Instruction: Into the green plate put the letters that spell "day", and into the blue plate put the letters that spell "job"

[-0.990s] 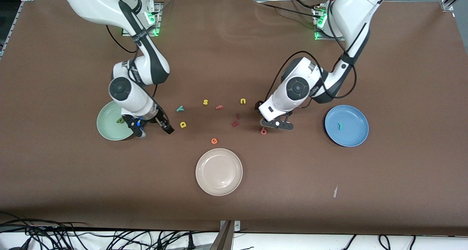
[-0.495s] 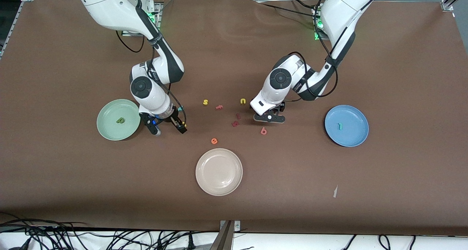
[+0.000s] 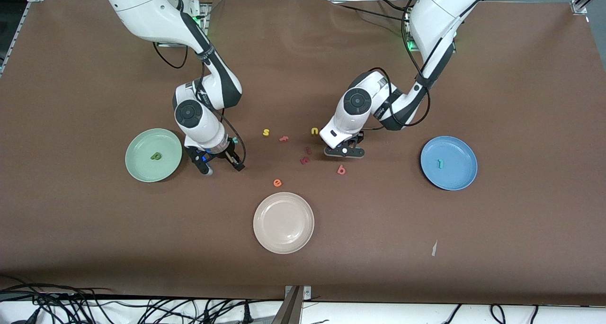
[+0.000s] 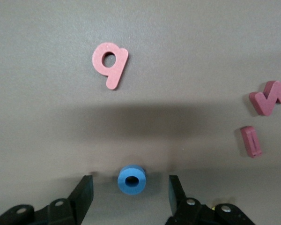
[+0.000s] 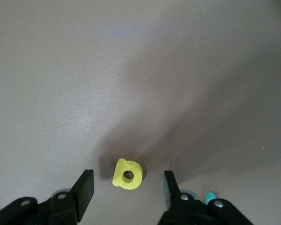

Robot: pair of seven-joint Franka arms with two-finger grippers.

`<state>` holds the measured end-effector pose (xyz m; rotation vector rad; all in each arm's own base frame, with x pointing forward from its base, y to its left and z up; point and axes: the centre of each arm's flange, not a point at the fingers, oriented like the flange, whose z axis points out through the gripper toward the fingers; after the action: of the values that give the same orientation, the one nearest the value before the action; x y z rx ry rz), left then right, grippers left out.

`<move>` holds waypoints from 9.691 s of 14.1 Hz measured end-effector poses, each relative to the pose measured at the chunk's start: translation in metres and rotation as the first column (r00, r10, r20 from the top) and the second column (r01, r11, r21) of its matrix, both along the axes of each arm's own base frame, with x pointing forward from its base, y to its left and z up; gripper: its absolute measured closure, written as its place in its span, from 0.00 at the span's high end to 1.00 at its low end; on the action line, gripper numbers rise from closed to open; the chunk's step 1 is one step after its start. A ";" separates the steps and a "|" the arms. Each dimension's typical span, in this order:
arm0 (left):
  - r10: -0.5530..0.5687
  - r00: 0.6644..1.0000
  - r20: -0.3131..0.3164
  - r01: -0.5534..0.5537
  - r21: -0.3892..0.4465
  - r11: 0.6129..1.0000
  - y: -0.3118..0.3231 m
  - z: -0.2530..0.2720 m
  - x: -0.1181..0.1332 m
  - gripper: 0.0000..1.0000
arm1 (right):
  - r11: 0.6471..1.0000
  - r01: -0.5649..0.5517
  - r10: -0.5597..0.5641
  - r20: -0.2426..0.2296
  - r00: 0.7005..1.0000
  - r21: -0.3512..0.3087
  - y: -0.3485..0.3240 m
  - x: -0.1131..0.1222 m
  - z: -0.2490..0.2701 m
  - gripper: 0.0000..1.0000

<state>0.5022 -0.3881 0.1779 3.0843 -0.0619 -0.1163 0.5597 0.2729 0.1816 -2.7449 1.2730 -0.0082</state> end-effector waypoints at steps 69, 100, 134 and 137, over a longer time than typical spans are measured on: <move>-0.152 0.988 0.011 0.152 0.004 0.988 0.014 0.007 0.109 0.93 | 0.998 0.008 -0.013 -0.094 0.995 -0.055 -0.002 -0.058 0.005 0.25; -0.363 0.919 -0.151 0.371 0.027 0.928 0.229 0.097 0.169 0.28 | 0.792 -0.572 0.605 -0.156 0.781 0.211 -0.298 0.031 0.141 1.00; -0.092 0.990 -0.104 0.106 0.138 0.985 0.401 0.363 0.084 1.00 | 0.655 -0.749 0.750 -0.039 0.661 -0.096 -0.265 -0.016 0.453 1.00; -0.079 0.995 -0.065 0.084 0.068 0.994 0.386 0.392 0.068 1.00 | 0.654 -0.753 0.750 -0.066 0.658 -0.074 -0.265 -0.007 0.432 1.00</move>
<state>0.5697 -0.0019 0.5700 3.1464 -0.1855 -0.2225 0.5531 0.0077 0.6136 -3.1323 0.0260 0.0468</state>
